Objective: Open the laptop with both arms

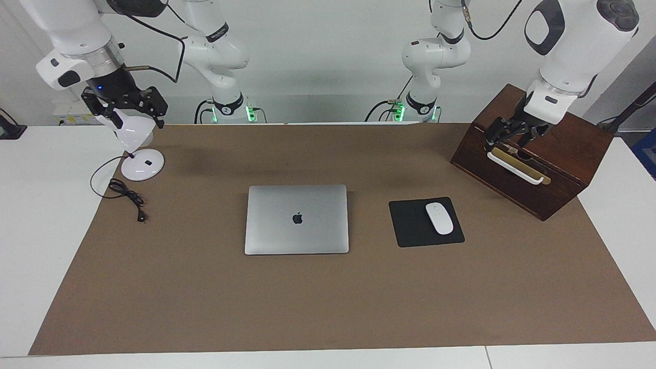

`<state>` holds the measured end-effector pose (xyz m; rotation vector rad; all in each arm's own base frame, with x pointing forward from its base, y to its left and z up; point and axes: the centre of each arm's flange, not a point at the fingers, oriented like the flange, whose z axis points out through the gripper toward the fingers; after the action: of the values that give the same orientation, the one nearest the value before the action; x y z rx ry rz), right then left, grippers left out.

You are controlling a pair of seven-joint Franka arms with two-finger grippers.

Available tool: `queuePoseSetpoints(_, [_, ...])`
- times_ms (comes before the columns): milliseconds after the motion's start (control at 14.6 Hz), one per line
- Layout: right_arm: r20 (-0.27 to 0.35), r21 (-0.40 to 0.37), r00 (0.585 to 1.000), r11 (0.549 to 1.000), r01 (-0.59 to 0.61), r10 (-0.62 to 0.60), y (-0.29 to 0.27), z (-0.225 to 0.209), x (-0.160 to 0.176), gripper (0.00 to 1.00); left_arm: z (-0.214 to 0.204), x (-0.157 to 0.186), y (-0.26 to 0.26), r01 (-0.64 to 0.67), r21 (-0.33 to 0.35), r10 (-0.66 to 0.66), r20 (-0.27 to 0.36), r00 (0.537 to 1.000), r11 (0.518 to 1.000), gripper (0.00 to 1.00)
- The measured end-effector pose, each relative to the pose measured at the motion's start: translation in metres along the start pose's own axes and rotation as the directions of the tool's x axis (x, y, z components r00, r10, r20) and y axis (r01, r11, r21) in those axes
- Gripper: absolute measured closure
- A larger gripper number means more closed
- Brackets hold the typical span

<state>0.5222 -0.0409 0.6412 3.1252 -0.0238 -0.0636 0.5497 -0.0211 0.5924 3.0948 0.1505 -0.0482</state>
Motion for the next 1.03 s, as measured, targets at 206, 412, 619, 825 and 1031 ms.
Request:
queuePoseSetpoints(206, [-0.001, 0.000, 1.000, 1.000, -0.001, 0.001, 0.001, 0.000, 0.000, 0.00, 0.012, 0.003, 0.005, 0.053, -0.003, -0.053, -0.019, 0.998, 0.999, 0.46])
queuePoseSetpoints(412, [-0.009, 0.000, 1.000, 1.000, -0.009, 0.009, 0.005, 0.000, 0.000, 0.00, 0.029, 0.001, 0.010, 0.122, -0.003, -0.122, -0.012, 0.992, 0.992, 0.73])
queuePoseSetpoints(619, [-0.102, -0.005, 0.995, 1.000, -0.013, 0.013, 0.010, 0.007, 0.012, 0.00, 0.043, -0.008, 0.041, 0.285, -0.019, -0.286, -0.034, 0.958, 0.958, 0.83])
queuePoseSetpoints(825, [-0.199, 0.027, 0.980, 1.000, -0.006, 0.011, 0.003, 0.020, 0.028, 0.00, 0.049, -0.016, 0.064, 0.415, -0.060, -0.416, -0.010, 0.909, 0.908, 0.99])
queuePoseSetpoints(1031, [-0.274, 0.117, 0.962, 0.993, 0.011, 0.021, -0.019, 0.042, 0.053, 0.00, 0.055, -0.022, 0.064, 0.448, -0.089, -0.447, 0.033, 0.894, 0.889, 0.99])
